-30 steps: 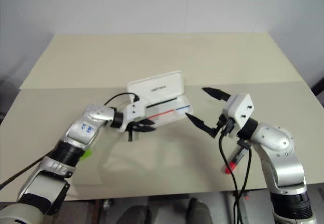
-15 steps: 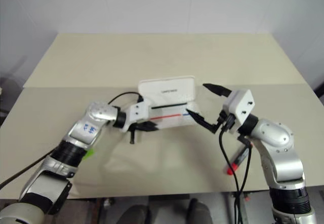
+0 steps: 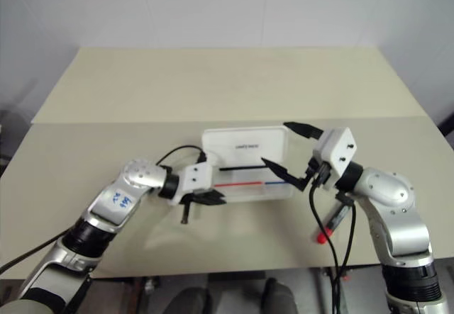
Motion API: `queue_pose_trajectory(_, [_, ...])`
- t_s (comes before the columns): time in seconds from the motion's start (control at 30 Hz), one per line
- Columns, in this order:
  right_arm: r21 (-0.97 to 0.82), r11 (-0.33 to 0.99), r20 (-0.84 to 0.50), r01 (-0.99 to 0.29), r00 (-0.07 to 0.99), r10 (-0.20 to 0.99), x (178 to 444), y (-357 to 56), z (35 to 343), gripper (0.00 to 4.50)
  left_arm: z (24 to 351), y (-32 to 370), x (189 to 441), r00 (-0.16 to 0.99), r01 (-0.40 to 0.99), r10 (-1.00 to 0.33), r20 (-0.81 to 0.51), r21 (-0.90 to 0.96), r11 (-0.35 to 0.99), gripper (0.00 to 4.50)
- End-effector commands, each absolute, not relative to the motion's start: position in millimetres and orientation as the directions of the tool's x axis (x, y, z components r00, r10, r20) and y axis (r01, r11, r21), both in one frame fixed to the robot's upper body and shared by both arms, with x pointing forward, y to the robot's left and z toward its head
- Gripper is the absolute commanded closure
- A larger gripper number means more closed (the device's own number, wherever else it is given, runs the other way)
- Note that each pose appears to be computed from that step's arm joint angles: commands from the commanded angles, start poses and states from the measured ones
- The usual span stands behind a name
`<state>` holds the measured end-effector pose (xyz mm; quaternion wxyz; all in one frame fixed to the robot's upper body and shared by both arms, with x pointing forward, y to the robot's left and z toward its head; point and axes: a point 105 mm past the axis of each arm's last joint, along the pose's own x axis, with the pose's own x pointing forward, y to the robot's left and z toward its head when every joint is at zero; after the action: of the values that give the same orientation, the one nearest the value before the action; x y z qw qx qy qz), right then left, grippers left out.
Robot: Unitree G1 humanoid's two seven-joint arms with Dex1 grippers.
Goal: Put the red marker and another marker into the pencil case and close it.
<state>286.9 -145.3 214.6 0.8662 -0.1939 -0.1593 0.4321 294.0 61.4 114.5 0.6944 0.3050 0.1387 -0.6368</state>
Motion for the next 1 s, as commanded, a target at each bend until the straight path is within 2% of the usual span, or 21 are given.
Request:
queue_pose_trajectory(0.03, [-0.507,0.547,0.140,-0.666,0.562,0.815,279.9,-145.9,228.1,0.00,112.2,62.3,293.3,0.171,0.963,-0.786,-0.594,0.268,0.007,4.47])
queue_pose_trajectory(0.1, [-0.507,0.547,0.141,-0.666,0.562,0.815,279.8,-145.8,228.3,0.00,110.3,62.8,293.9,0.173,0.962,-0.782,-0.598,0.272,0.006,4.47])
queue_pose_trajectory(0.2, [-0.507,0.546,0.137,-0.666,0.564,0.815,278.6,-147.8,227.8,0.00,104.1,63.6,294.8,0.175,0.962,-0.769,-0.615,0.274,0.000,3.67])
queue_pose_trajectory(0.43, [-0.495,0.533,0.107,-0.686,0.561,0.821,276.0,-154.6,223.2,0.00,103.9,54.5,292.1,0.169,0.964,-0.797,-0.580,0.264,0.012,1.25])
queue_pose_trajectory(0.57, [-0.474,0.478,0.042,-0.739,0.523,0.851,269.9,-157.3,213.7,0.00,106.8,48.6,287.8,0.153,0.966,-0.815,-0.559,0.257,0.005,0.01])
queue_pose_trajectory(0.77, [-0.419,0.367,-0.068,-0.831,0.432,0.899,257.6,-167.8,208.3,0.00,110.6,43.9,275.5,0.135,0.973,-0.840,-0.526,0.231,0.011,0.01])
queue_pose_trajectory(0.93, [-0.324,0.181,-0.221,-0.929,0.261,0.940,230.2,-174.4,188.8,0.00,108.0,46.9,262.9,0.129,0.980,-0.854,-0.503,0.197,0.032,0.01])
queue_pose_trajectory(1.0, [-0.305,0.149,-0.251,-0.941,0.230,0.940,225.7,-179.2,184.3,0.00,109.0,47.8,261.3,0.139,0.980,-0.859,-0.493,0.195,0.047,0.01])
